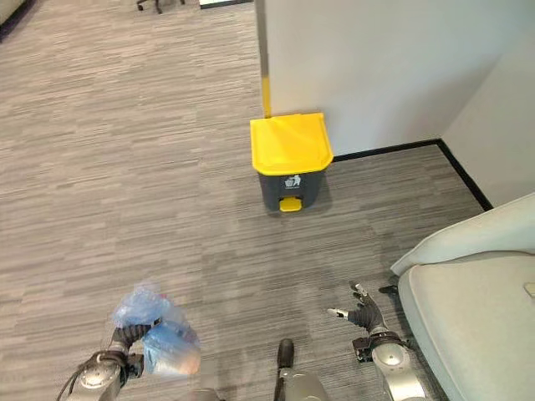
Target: Gather garbage on tea table into small bin, then transfer packed bag to large trash can.
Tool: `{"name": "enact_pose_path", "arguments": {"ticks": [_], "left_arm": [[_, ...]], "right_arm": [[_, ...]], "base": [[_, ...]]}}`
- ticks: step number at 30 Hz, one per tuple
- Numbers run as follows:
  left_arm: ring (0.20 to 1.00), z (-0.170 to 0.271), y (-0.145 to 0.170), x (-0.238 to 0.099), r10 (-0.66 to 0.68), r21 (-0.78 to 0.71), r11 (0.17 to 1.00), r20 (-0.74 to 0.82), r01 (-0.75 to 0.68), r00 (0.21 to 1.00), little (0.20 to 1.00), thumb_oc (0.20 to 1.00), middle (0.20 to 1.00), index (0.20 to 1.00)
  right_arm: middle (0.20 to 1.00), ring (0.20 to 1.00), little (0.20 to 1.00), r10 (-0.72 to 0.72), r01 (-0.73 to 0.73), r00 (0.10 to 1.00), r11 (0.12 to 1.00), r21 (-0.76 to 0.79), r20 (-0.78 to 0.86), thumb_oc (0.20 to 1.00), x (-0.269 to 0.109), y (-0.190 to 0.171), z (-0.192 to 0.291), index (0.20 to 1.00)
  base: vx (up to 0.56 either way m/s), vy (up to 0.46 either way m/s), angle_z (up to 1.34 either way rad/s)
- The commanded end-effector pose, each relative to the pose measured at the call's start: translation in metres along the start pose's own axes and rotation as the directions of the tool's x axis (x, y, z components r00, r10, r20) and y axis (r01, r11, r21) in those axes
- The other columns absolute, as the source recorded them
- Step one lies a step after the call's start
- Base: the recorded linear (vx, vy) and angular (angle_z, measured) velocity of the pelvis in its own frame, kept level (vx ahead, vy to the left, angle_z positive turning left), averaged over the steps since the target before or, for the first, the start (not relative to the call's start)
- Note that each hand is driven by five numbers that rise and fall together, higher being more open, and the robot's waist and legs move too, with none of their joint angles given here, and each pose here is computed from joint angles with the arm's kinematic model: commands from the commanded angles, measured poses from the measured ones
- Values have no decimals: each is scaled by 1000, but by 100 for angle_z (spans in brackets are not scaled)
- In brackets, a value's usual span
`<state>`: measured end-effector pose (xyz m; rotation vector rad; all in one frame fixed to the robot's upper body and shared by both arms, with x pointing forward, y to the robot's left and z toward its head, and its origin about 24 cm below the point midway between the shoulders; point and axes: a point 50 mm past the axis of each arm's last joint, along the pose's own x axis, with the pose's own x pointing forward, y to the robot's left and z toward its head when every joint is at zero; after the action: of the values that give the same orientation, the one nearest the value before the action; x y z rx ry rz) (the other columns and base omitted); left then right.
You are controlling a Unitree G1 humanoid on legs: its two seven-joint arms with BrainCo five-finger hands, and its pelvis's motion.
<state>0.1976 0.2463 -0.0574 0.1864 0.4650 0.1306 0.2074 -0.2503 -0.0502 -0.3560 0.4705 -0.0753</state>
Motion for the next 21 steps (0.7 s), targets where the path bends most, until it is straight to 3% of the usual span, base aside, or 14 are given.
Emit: {"name": "enact_pose_path", "arguments": {"ticks": [1, 9, 21], "left_arm": [[200, 18, 13, 1, 31, 6, 999, 98, -32, 995, 200, 200, 200, 200], [200, 8, 16, -8, 37, 17, 999, 69, -38, 997, 200, 200, 200, 200], [200, 16, 32, -8, 82, 28, 996, 94, -85, 992, 200, 200, 200, 200]], "right_arm": [[1000, 1000, 1000, -67, 66, 997, 998, 17, 37, 1000, -3, -18, 3, 1000], [1000, 1000, 1000, -57, 57, 998, 998, 28, 17, 1000, -4, -9, -1, 1000], [1000, 1000, 1000, 2, -4, 998, 999, 33, 62, 1000, 4, 7, 14, 1000]], "base": [[220, -62, -23], [338, 79, -27], [186, 133, -39]]}}
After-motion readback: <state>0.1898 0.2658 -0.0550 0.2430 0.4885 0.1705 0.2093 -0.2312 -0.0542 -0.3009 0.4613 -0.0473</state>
